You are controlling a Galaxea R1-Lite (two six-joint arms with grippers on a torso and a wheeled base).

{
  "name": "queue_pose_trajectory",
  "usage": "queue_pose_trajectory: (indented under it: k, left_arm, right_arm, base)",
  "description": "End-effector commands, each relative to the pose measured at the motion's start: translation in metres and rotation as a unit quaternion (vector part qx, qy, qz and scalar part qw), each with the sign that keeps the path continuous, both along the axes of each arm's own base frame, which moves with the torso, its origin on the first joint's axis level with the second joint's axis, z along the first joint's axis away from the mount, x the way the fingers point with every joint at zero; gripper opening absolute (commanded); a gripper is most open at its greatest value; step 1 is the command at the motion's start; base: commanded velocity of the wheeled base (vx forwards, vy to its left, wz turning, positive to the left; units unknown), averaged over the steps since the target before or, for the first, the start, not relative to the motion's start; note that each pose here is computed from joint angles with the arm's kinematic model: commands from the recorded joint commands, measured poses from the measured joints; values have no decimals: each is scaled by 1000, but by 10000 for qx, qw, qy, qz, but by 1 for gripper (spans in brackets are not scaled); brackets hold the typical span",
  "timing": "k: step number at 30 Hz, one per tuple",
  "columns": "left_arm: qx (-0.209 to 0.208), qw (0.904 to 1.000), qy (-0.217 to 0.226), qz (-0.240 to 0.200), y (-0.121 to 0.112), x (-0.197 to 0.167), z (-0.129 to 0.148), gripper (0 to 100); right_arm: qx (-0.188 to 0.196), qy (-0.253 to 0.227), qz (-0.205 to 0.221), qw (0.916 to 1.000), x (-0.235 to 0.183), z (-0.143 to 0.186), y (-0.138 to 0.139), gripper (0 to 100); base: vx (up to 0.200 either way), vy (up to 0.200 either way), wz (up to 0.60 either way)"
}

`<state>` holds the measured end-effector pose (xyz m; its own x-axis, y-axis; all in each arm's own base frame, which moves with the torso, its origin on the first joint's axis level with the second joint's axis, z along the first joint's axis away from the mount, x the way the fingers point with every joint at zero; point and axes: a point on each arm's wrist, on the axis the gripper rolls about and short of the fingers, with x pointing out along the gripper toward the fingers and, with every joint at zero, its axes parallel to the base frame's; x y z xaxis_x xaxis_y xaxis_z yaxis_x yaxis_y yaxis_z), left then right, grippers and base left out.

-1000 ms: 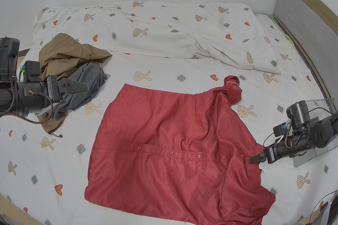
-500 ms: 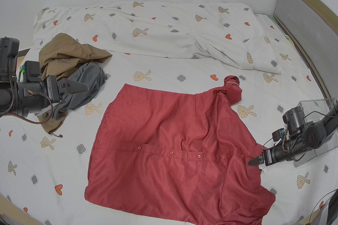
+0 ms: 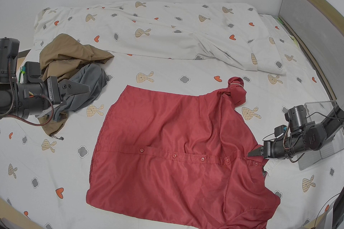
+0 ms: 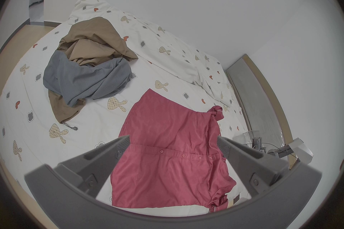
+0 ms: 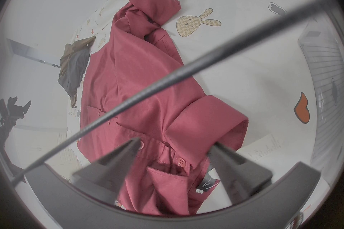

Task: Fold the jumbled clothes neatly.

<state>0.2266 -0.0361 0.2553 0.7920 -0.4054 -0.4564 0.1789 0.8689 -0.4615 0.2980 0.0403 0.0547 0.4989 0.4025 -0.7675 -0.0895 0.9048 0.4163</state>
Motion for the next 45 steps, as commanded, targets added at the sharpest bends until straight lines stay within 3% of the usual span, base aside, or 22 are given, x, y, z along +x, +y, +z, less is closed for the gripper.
queue_pose_trajectory:
  k: [1, 7, 13, 18, 22, 38, 39, 45]
  left_arm:
    - [-3, 10000, -1, 0, 0, 0, 0, 100]
    - [-4, 10000, -8, 0, 0, 0, 1, 100]
    - [-5, 10000, -16, 0, 0, -1, 1, 100]
    - [-9, 10000, -46, 0, 0, -2, 2, 100]
    - [-9, 10000, -46, 0, 0, -2, 2, 100]
    - [-2, 10000, 7, 0, 0, 0, 0, 100]
    - [-2, 10000, 7, 0, 0, 0, 0, 100]
    - [3, 10000, -4, -4, 0, 1, -1, 100]
  right_arm:
    - [10, -82, -26, 10000, -4, 6, -1, 0]
    - [4, -401, -56, 9992, -9, 25, -2, 0]
    - [-449, -1019, -573, 9921, -5, 55, -14, 0]
    - [-814, -1209, -512, 9880, 2, 57, -27, 0]
    - [-1131, -1221, -621, 9841, 10, 53, -29, 0]
    - [-1327, -957, -928, 9821, 30, 33, -45, 0]
    - [-1327, -957, -928, 9821, 31, 32, -45, 100]
    - [-1269, -1093, -893, 9818, 27, 41, -40, 100]
  base:
    - [0, 0, 0]
    - [0, 0, 0]
    - [0, 0, 0]
    - [0, 0, 0]
    - [0, 0, 0]
    - [0, 0, 0]
    - [0, 0, 0]
    - [0, 0, 0]
